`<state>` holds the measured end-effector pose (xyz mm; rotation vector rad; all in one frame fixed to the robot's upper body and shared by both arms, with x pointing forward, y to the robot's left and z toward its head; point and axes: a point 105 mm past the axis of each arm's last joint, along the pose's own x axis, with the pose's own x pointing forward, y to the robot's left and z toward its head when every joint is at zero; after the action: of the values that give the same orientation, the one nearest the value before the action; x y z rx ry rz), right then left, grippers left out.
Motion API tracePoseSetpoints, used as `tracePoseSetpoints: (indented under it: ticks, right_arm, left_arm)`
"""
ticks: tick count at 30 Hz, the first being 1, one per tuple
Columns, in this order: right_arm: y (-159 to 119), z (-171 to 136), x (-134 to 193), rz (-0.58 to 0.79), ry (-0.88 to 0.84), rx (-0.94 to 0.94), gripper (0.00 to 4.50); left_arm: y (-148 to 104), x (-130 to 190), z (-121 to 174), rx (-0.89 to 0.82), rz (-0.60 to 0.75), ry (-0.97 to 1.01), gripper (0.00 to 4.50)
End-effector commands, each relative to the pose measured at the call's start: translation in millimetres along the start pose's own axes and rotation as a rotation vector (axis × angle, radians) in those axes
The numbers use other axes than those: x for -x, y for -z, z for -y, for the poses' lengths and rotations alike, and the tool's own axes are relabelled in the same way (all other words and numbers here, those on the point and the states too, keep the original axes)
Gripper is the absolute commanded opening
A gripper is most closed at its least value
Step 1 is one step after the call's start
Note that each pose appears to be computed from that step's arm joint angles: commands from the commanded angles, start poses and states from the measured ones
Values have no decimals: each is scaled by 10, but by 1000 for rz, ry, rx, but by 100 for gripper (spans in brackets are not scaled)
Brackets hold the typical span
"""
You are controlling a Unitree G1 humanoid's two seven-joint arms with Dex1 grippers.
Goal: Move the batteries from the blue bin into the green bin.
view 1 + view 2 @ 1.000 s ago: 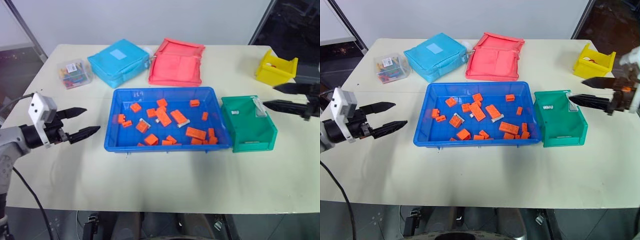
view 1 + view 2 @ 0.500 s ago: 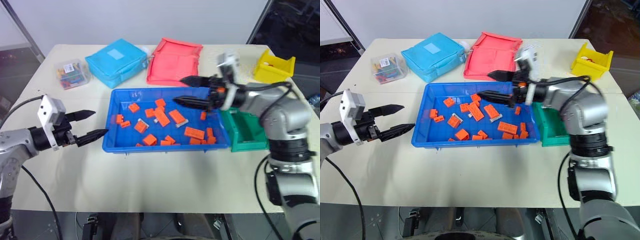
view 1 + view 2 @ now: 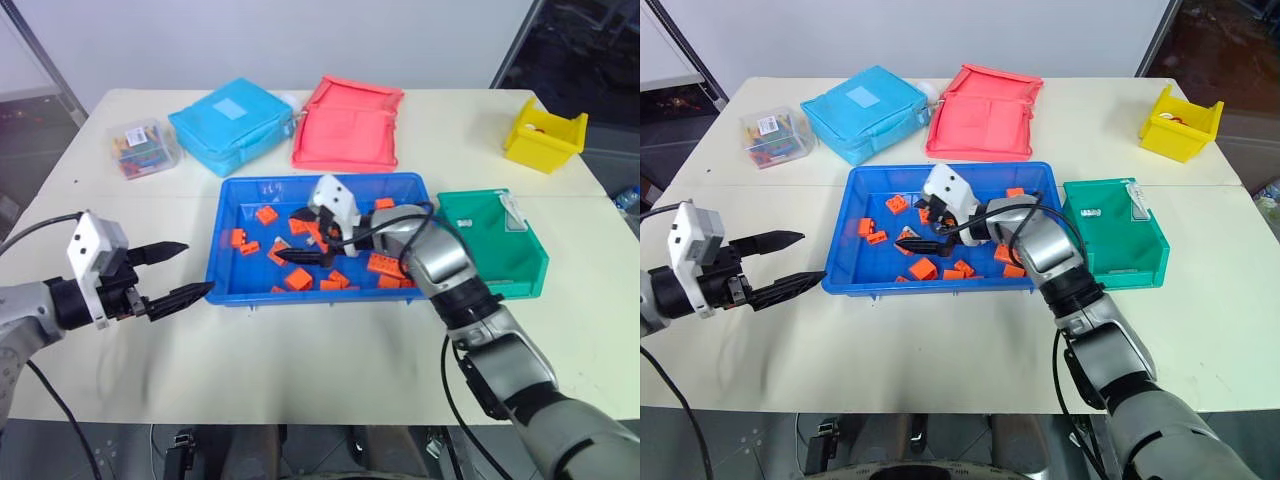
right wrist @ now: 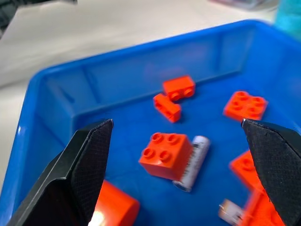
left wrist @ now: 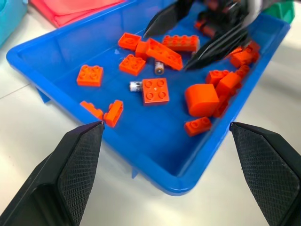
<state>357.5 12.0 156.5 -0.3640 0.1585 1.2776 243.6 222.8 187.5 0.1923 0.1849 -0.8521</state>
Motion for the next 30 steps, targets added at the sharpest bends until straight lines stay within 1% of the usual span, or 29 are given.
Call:
tracePoseSetpoints:
  ticks: [1,8,17,19,20,22,23,24,25,30]
  right_arm:
    - [-63,9,-91,-22,-16,59,449]
    - [51,34,-177,-88,-46,80,449]
    - [89,61,-217,-100,-42,95,449]
    - [84,50,-222,-96,-46,98,398]
    - [83,48,-223,-95,-47,99,364]
    - [84,42,-222,-94,-49,100,269]
    - [85,40,-222,-95,-49,100,210]
    - [81,37,-220,-94,-52,101,169]
    - [77,35,-218,-92,-53,102,154]
    - [45,52,-215,-83,-42,103,154]
  left_arm:
    - [-135,27,2,-50,31,-15,450]
    - [-142,-19,15,-52,57,-32,450]
    - [-159,-33,2,-55,75,-55,450]
    - [-153,-38,2,-54,77,-57,450]
    - [-152,-40,3,-54,78,-58,450]
    - [-148,-43,2,-53,78,-60,450]
    - [-147,-44,2,-52,79,-61,450]
    - [-149,-43,1,-52,79,-62,450]
    - [-151,-43,0,-52,80,-62,450]
    - [-153,-47,-7,-53,79,-65,450]
